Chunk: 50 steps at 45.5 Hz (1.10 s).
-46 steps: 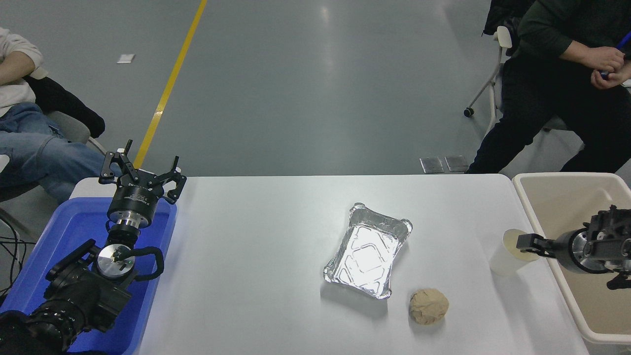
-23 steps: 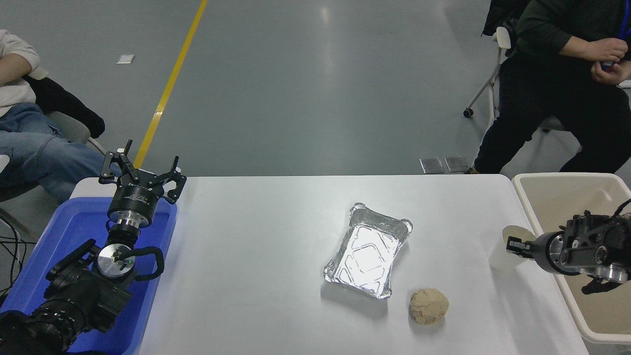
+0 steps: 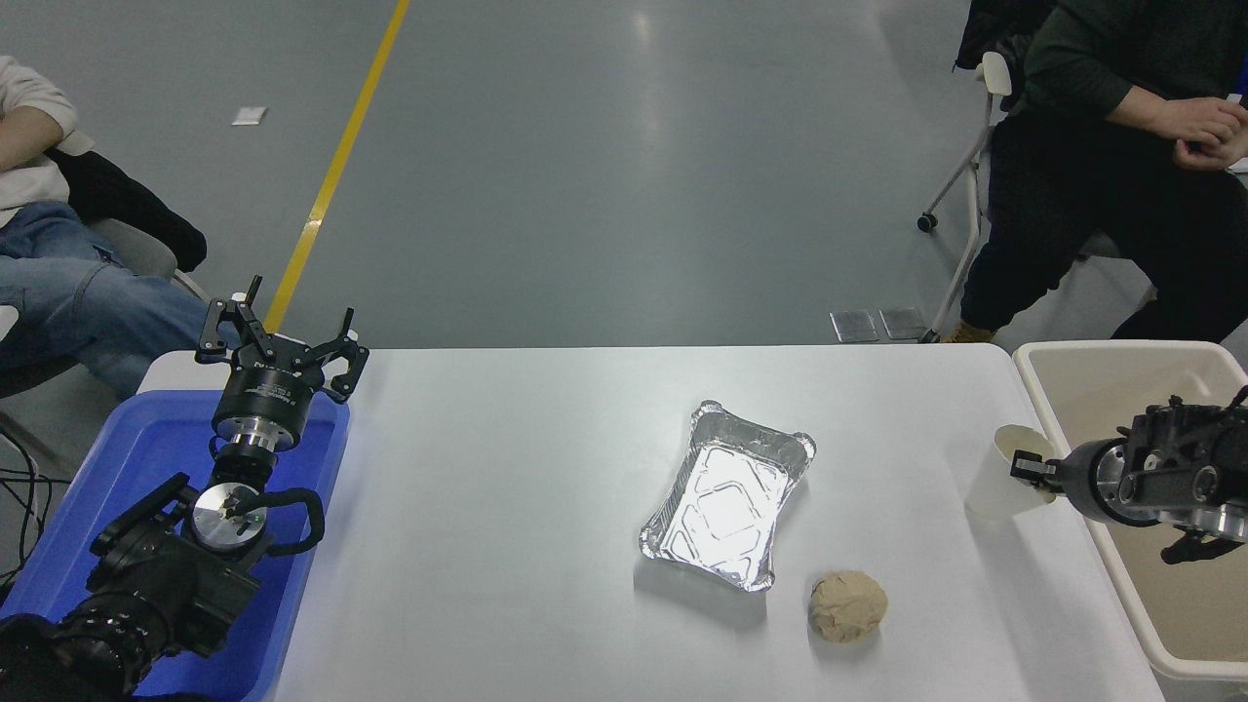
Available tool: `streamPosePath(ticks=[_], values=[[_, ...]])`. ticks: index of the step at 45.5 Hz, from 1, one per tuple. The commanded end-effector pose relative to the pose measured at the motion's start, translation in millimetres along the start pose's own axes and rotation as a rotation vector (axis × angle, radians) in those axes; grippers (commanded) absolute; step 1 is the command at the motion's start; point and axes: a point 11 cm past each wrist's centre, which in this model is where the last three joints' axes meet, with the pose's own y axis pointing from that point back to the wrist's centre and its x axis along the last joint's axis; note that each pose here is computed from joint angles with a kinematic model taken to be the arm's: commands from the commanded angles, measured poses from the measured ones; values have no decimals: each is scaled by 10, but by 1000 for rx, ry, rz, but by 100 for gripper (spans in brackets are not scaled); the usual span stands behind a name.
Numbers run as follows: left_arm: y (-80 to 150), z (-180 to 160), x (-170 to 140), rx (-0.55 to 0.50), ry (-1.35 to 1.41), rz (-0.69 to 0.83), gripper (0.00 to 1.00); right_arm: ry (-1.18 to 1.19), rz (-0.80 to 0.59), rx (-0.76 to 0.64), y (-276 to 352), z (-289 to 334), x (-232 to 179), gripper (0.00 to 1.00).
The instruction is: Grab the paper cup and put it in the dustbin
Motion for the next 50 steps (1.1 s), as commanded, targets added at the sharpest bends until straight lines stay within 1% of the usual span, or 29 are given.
streamPosePath(ticks=[1, 8, 23, 33, 50], values=[[0, 1, 0, -1, 0, 0, 99, 12, 14, -11, 282, 56, 238, 0], [0, -1, 0, 1, -1, 0, 99, -3, -14, 17, 664, 47, 468, 0], [6, -3, 6, 1, -1, 1, 99, 18, -24, 71, 1534, -70, 1017, 0], [0, -1, 0, 1, 0, 0, 99, 23, -38, 104, 2037, -161, 1294, 0], [6, -3, 6, 1, -1, 1, 99, 39, -20, 97, 2110, -129, 1357, 0]])
